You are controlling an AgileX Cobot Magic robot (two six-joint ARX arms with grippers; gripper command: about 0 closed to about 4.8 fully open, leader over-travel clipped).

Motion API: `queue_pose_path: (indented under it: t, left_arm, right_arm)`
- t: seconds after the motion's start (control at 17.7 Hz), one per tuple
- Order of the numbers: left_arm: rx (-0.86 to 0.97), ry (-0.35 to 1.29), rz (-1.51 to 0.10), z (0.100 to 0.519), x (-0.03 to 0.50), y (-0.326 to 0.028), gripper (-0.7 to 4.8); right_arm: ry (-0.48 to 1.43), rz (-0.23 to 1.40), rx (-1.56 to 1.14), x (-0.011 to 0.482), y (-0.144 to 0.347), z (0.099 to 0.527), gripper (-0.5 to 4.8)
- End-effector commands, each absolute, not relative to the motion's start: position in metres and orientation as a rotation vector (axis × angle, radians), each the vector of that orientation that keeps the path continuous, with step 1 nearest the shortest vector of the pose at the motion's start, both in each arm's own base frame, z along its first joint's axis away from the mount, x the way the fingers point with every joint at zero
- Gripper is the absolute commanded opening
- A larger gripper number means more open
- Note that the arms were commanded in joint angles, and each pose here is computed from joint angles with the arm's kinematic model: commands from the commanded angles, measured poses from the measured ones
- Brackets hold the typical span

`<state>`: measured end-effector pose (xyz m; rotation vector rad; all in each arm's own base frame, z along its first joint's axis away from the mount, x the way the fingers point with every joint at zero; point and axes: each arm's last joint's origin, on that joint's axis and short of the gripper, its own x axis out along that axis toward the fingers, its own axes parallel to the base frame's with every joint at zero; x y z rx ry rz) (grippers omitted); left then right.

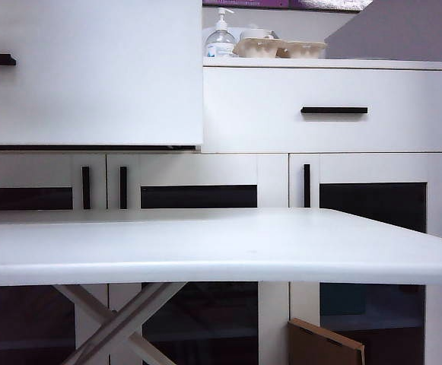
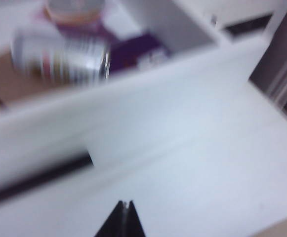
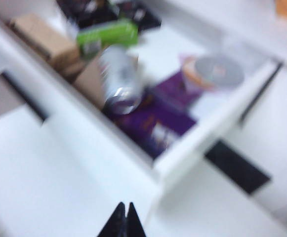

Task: Pick up a can of beer from the white table, open the left drawer, place the beer inside the drawer, and finally close the drawer.

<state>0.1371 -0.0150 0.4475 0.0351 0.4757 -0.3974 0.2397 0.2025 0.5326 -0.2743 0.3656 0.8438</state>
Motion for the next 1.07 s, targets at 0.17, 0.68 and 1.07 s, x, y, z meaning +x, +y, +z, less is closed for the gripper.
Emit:
queue_pose_path:
  t: [0.17,0.68,1.07]
  left_arm:
    - [-0.009,0.342,-0.374,0.418,0.144,-0.015,-0.06]
    - [0.011,0.269,-0.323,0.409,0.158,-0.014,-0.06]
    - [-0.026,0.258,-0.317,0.385,0.173,-0.015,-0.06]
  right_arm:
    - [0.366,0.851,-0.269,0.202,0.174,0.551,-0.05]
    - [0.53,0.868,-0.232,0.165,0.148,0.536,-0.06]
    - [0.311,0.83,-0.125,0.127,0.118,0.502,-0.05]
